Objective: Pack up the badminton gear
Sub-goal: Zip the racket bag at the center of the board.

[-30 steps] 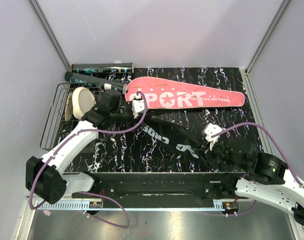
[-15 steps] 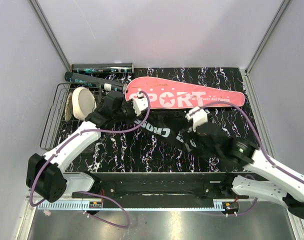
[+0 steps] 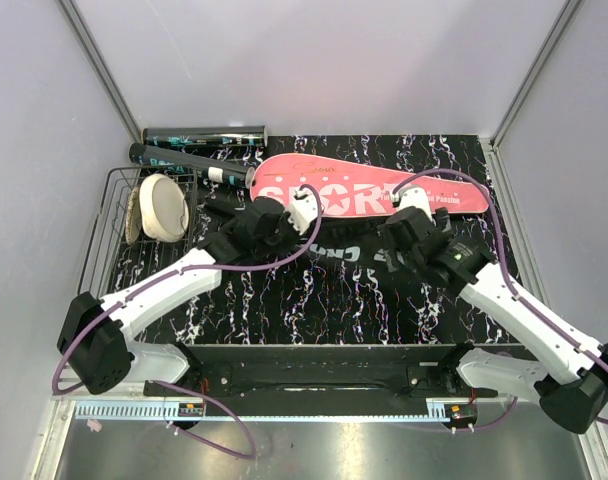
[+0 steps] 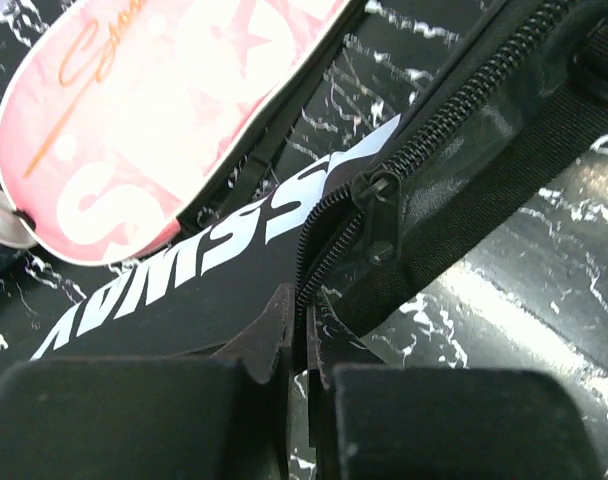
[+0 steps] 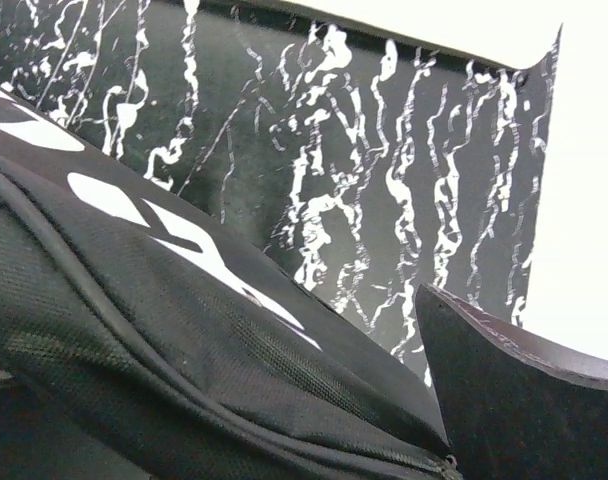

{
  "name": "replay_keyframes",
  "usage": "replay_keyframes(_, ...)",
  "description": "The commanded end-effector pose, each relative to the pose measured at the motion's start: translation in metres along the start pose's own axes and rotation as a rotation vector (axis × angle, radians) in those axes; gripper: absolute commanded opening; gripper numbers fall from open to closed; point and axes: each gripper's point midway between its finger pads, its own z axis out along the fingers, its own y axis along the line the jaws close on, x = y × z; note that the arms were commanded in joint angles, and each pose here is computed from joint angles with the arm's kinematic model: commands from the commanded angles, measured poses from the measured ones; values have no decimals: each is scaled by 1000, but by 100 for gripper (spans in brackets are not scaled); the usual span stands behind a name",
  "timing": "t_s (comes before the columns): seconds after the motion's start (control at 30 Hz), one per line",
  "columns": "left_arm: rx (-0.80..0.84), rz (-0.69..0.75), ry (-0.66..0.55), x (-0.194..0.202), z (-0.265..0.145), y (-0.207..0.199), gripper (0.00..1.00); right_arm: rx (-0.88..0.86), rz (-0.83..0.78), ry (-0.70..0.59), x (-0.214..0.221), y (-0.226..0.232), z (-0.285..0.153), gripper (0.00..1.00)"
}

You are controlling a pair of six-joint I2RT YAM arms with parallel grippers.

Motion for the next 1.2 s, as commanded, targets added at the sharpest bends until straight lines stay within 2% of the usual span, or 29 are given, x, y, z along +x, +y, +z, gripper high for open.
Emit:
replay_keyframes(0.0, -40, -23, -180, -63, -4, 10, 0, 158, 124, -189, -53, -57, -24, 100)
replay_keyframes(0.07, -49, -16, -188, -69, -2, 12, 0, 180, 131, -221, -55, -72, -35, 100)
replay_keyframes(0.13, -58, 22, -173, -66, 5, 15, 0, 166, 67, -253, -55, -78, -42, 100)
replay_keyframes(0.17, -67, 96, -182, -64, 7, 23, 0, 156, 12, -250, -50, -77, -40, 100)
replay_keyframes(0.2, -92, 118, -259, -78, 4, 31, 0, 146, -2, -258, -51, -78, -44, 100)
replay_keyframes(0.3, -39, 135, -358, -76, 5, 51, 0, 13, 0, -334, -56, -71, -68, 100)
replay_keyframes(0.33, -60, 157, -369, -74, 4, 68, 0, -157, -18, -393, -56, -51, -85, 100)
replay_keyframes(0.4, -2, 198, -375, -73, 9, 68, 0, -461, -120, -463, -48, -9, -116, 100)
replay_keyframes(0.47, 25, 230, -368, -74, 9, 72, 0, -486, -95, -522, -45, -15, -132, 100)
replay_keyframes(0.57, 97, 203, -380, -81, 9, 61, 0, -375, 45, -521, -56, -34, -128, 100)
replay_keyframes(0.6, 122, 180, -382, -82, 9, 57, 0, -353, 177, -497, -62, -37, -126, 100)
replay_keyframes(0.63, 143, 117, -380, -84, 8, 52, 0, -276, 261, -464, -72, -46, -119, 100)
replay_keyframes(0.67, 149, 82, -379, -86, 9, 48, 0, -273, 327, -433, -76, -43, -116, 100)
replay_keyframes(0.7, 114, 44, -365, -87, 10, 51, 0, -320, 422, -392, -81, -32, -115, 99)
replay_keyframes(0.73, 104, 21, -354, -88, 12, 48, 0, -483, 406, -334, -90, 3, -118, 99)
replay_keyframes(0.83, 91, -60, -303, -96, 19, 24, 0, -798, 526, -245, -109, 64, -134, 100)
replay_keyframes(0.87, 57, -105, -262, -92, 28, 25, 0, -901, 573, -229, -115, 80, -142, 100)
replay_keyframes(0.9, 49, -153, -238, -100, 26, 25, 0, -1058, 565, -271, -130, 96, -161, 100)
replay_keyframes(0.97, 13, -294, -153, -94, 41, 18, 0, -1096, 630, -201, -119, 111, -147, 100)
replay_keyframes(1.03, 17, -342, -75, -94, 42, 1, 0, -1042, 667, -170, -109, 115, -125, 100)
replay_keyframes(1.07, -62, -352, -49, -87, 45, 9, 0, -997, 697, -159, -104, 112, -116, 100)
replay_keyframes(1.17, -49, -397, -56, -78, 43, -7, 0, -785, 883, -141, -85, 92, -77, 99)
